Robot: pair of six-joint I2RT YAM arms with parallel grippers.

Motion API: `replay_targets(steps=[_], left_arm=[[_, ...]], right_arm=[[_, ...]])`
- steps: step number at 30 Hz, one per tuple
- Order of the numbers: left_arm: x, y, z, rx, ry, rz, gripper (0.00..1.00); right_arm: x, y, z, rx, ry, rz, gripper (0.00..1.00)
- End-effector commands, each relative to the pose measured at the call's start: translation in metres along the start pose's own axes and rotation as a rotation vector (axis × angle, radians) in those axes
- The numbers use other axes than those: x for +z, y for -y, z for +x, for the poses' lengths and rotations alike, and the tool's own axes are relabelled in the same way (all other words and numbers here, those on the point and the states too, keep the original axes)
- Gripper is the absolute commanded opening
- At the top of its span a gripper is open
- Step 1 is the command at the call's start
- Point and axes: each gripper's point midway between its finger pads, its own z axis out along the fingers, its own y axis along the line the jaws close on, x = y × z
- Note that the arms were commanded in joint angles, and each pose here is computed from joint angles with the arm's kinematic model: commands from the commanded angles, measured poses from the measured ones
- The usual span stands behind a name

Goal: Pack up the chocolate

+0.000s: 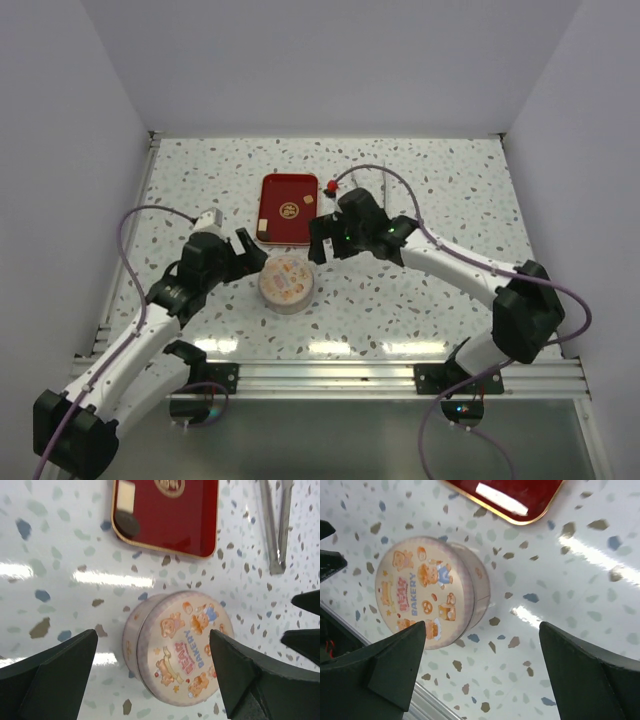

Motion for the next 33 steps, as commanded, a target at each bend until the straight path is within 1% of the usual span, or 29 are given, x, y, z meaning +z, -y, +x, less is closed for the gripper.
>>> replay_targets(steps=[1,2,4,5,7,8,10,11,14,19,21,26,33], left_arm=[[-0.021,0.003,-0.062,0.088,0.223,-0.065,1.00],[-0.028,-0.001,-0.084,0.095,0.302,-0.117,1.00],[-0.034,-0.007,-0.105,0.133,0.367,-0.178,1.00],[-0.036,-0.010,-0.124,0.126,0.417,-0.214,1.00],[-0.033,-0.018,-0.141,0.133,0.445,-0.239,1.00],[-0.028,-0.027,-0.157,0.106,0.455,-0.226,1.00],[-0.020,-0.042,-0.168,0.084,0.443,-0.236,1.00],[-0.025,-0.046,-0.184,0.074,0.476,-0.241,1.00],[-0.029,-0.048,-0.203,0.112,0.509,-0.265,1.00],[-0.040,-0.044,-0.216,0.146,0.505,-0.287,1.00],[-0.044,-0.045,-0.217,0.151,0.506,-0.301,1.00],[-0.058,-0.038,-0.225,0.171,0.566,-0.278,1.00],[-0.066,-0.038,-0.228,0.189,0.584,-0.292,1.00]], right_arm=[[-0.036,0.031,-0.038,0.008,0.130,0.063,0.99],[-0.045,0.052,-0.045,0.040,0.163,0.096,0.99],[-0.054,0.075,-0.053,0.051,0.198,0.134,0.99],[-0.060,0.094,-0.058,0.075,0.223,0.172,0.99],[-0.073,0.111,-0.067,0.082,0.265,0.205,0.99],[-0.080,0.124,-0.071,0.100,0.288,0.230,0.99],[-0.093,0.135,-0.080,0.101,0.335,0.254,0.99],[-0.100,0.146,-0.083,0.117,0.353,0.282,0.99],[-0.127,0.167,-0.094,0.141,0.434,0.340,0.99],[-0.171,0.191,-0.104,0.168,0.537,0.421,0.99],[-0.176,0.194,-0.105,0.169,0.543,0.430,0.99],[-0.174,0.195,-0.103,0.175,0.541,0.411,0.99],[-0.170,0.195,-0.103,0.183,0.535,0.401,0.99]])
